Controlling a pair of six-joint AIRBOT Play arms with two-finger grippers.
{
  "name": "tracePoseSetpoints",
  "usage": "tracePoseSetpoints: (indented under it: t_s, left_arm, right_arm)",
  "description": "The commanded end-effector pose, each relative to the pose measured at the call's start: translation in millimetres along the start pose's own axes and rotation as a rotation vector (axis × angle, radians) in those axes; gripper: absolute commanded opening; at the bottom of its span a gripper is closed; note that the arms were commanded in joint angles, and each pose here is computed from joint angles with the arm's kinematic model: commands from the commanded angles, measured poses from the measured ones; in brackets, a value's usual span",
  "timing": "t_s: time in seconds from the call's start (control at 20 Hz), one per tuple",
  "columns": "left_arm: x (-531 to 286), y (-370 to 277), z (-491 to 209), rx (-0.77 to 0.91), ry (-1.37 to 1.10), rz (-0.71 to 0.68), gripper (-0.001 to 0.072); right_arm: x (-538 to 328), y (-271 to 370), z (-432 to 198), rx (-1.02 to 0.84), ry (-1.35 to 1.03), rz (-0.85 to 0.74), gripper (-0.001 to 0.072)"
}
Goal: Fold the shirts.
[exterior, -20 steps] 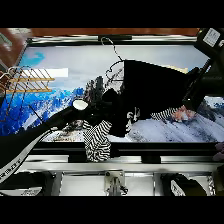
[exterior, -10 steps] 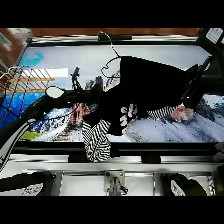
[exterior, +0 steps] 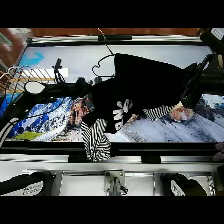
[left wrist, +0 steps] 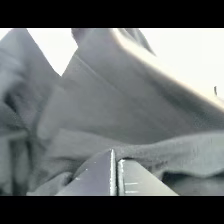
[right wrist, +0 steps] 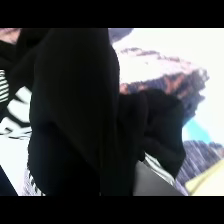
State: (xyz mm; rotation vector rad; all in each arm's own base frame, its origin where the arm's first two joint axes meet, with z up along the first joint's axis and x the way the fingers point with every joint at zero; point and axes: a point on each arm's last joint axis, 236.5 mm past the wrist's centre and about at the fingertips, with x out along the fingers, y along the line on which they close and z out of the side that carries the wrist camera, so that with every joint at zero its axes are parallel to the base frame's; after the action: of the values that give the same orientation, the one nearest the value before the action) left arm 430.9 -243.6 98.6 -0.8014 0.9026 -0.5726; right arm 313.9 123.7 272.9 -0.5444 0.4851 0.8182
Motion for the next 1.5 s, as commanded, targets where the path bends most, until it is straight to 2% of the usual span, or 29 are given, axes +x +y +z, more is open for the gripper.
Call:
tracePoseSetpoints:
  t_s: [0.0,0.35,0.5,0.7,0.75,0.9,1.15,1.45]
  left_arm:
    - [-19.6,26.2,29.6,-0.024,-0.069,0.052,0.0051]
    - [-6.5,38.0,24.0,-0.034,-0.047,0.070,0.0054]
    - [10.7,41.0,6.0,-0.037,0.007,0.074,0.0054]
    - [34.3,53.0,-23.6,-0.020,0.104,0.089,0.0057]
    - [37.3,58.6,-29.4,-0.021,0.130,0.093,0.0084]
    - [36.7,74.1,-32.7,-0.034,0.165,0.103,0.0409]
    - [5.1,82.5,-16.1,-0.002,0.192,0.074,0.0424]
    - [-12.0,45.6,-21.2,0.189,0.192,0.034,0.0423]
  right_arm:
    - [-2.0,8.1,15.6,0.012,-0.065,0.030,0.0077]
    - [21.1,18.0,-4.6,0.094,-0.031,0.105,0.0077]
    - [49.4,36.9,-14.7,0.103,-0.002,0.183,0.0077]
    - [75.8,32.3,-18.9,0.099,0.018,0.174,0.0077]
    - [76.8,31.9,-19.5,0.100,0.020,0.174,0.0077]
    - [76.7,31.9,-19.7,0.107,0.021,0.174,0.0077]
    - [76.9,31.6,-19.5,0.107,0.020,0.173,0.0077]
    - [76.8,31.6,-19.3,0.122,0.021,0.173,0.0077]
